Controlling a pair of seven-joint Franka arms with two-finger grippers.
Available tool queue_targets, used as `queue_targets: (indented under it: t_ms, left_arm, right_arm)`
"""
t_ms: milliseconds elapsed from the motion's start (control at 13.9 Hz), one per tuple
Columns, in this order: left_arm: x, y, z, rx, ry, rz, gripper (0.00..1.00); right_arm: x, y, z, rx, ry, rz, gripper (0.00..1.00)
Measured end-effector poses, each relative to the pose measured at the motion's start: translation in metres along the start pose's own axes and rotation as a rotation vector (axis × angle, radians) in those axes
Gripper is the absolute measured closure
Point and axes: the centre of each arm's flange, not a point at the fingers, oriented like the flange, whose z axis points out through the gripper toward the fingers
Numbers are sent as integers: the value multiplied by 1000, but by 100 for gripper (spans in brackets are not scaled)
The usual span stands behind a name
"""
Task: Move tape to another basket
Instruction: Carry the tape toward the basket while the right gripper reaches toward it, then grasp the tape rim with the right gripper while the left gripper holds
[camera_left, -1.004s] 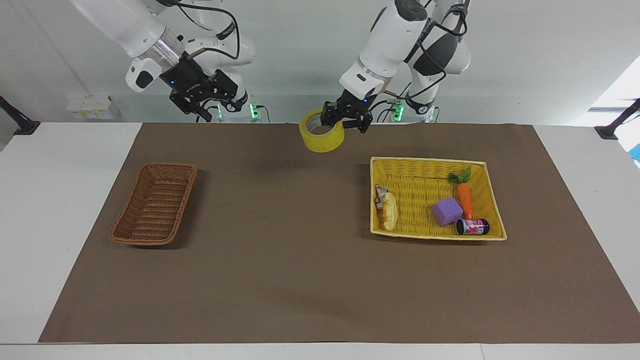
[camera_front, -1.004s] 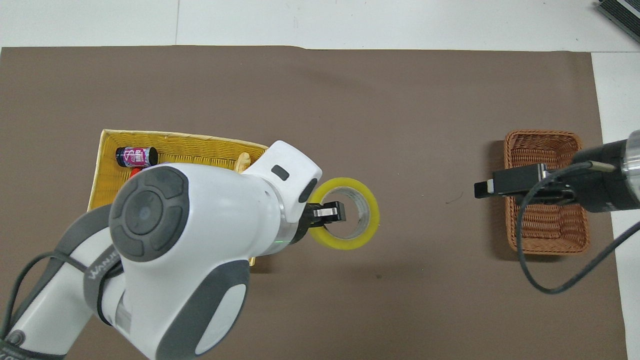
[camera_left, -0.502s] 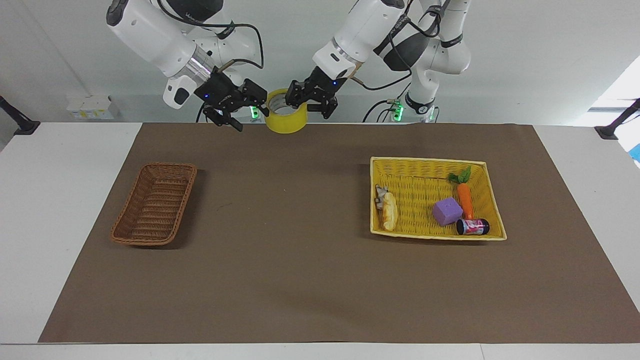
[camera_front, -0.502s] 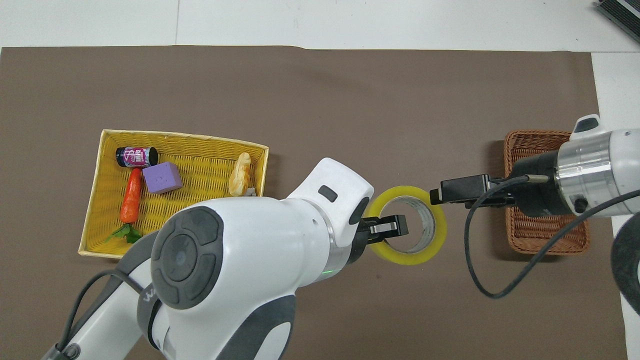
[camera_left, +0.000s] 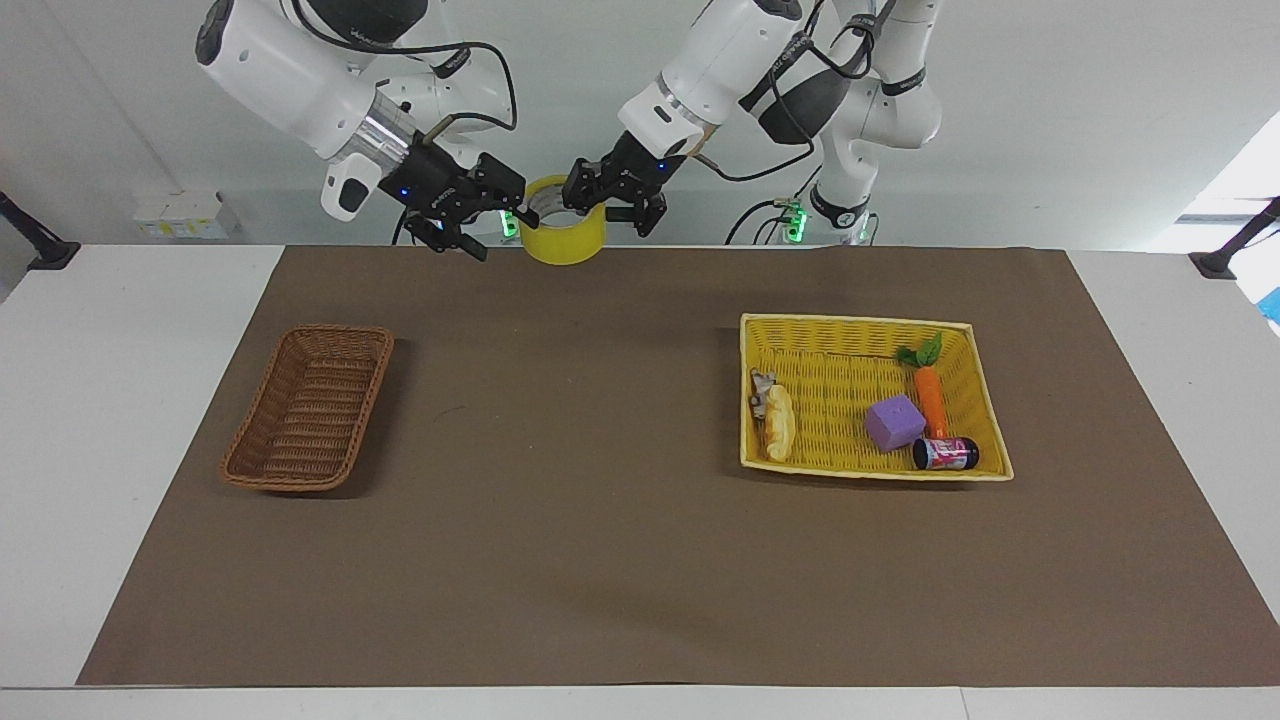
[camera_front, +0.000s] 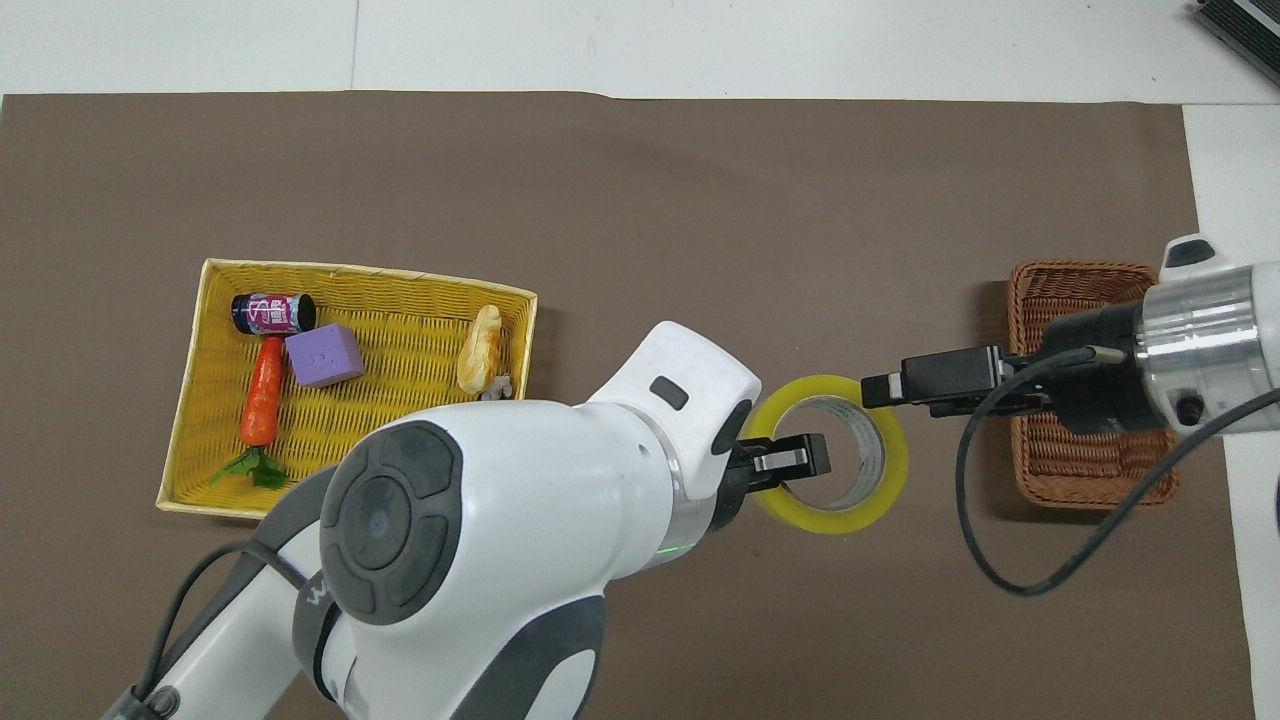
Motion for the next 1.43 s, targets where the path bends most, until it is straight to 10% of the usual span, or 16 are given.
queue_targets:
  t_ms: [1434]
  left_arm:
    - [-2, 5, -2, -14, 7, 7, 90]
  right_arm:
    - [-25, 0, 31, -14, -125, -114, 0]
